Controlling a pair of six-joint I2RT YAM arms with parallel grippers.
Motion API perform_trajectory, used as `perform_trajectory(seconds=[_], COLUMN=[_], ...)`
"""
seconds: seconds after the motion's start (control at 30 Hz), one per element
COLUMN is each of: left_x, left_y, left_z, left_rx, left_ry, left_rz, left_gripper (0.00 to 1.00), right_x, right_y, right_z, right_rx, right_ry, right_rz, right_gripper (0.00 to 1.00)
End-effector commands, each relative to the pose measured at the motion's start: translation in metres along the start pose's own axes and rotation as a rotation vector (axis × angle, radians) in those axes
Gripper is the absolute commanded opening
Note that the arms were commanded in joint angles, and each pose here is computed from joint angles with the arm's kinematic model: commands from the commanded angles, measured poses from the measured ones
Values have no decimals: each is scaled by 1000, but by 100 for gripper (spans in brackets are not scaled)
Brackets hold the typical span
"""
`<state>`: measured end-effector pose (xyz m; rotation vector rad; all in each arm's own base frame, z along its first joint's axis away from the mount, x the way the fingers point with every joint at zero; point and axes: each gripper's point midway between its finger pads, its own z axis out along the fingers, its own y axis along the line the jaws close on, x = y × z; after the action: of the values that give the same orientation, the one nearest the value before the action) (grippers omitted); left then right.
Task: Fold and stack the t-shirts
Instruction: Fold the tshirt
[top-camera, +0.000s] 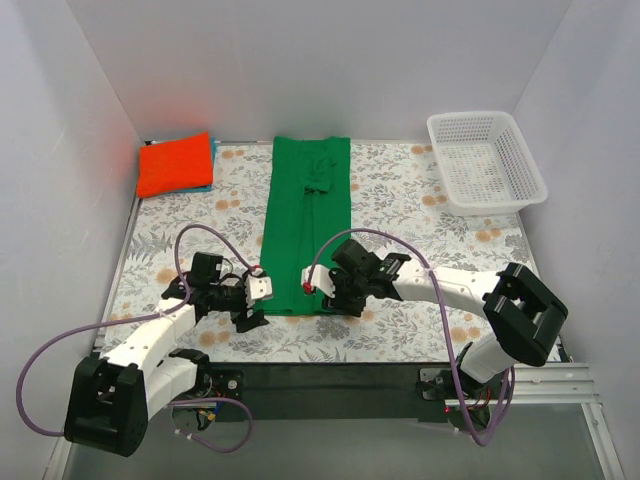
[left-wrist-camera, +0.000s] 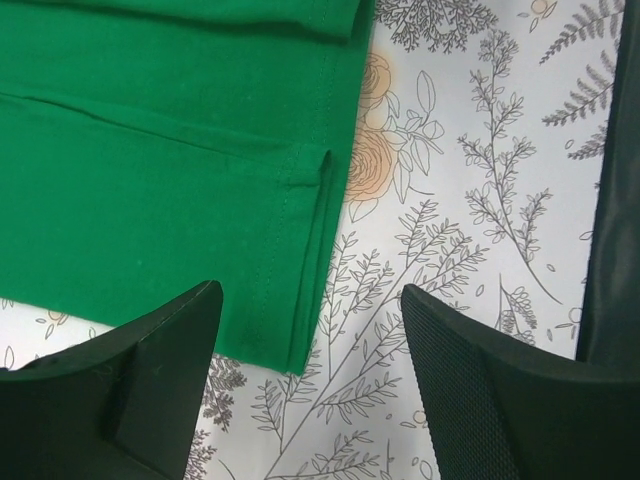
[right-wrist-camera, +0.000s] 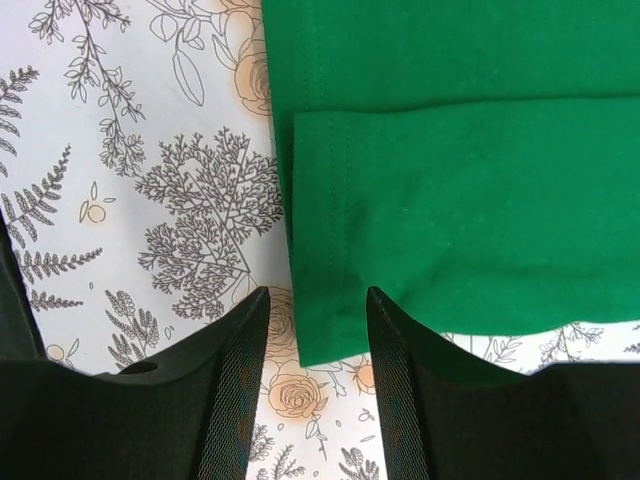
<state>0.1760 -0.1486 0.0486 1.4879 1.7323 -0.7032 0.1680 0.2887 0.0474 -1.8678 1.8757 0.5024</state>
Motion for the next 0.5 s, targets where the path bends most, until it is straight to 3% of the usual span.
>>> perform_trajectory(seconds=[0.0,0.33,0.37,0.47], left_x=[1,29,44,45], left_y=[10,10,5,7], left_z=[6,19,19,19], left_rx=[-20,-8,2,0], left_ry=[9,126,174,189], left_rz=[98,150,178,162], left_gripper=[70,54,42,15], right_x=[-8,33,48,65], right_y=[2,15,19,14], right_z=[6,35,39,44], right_rx=[5,-47,-53,-19], right_ry=[-40,58,92,156], right_rz=[-48,-53,-51,-43], right_gripper=[50,47,44,13])
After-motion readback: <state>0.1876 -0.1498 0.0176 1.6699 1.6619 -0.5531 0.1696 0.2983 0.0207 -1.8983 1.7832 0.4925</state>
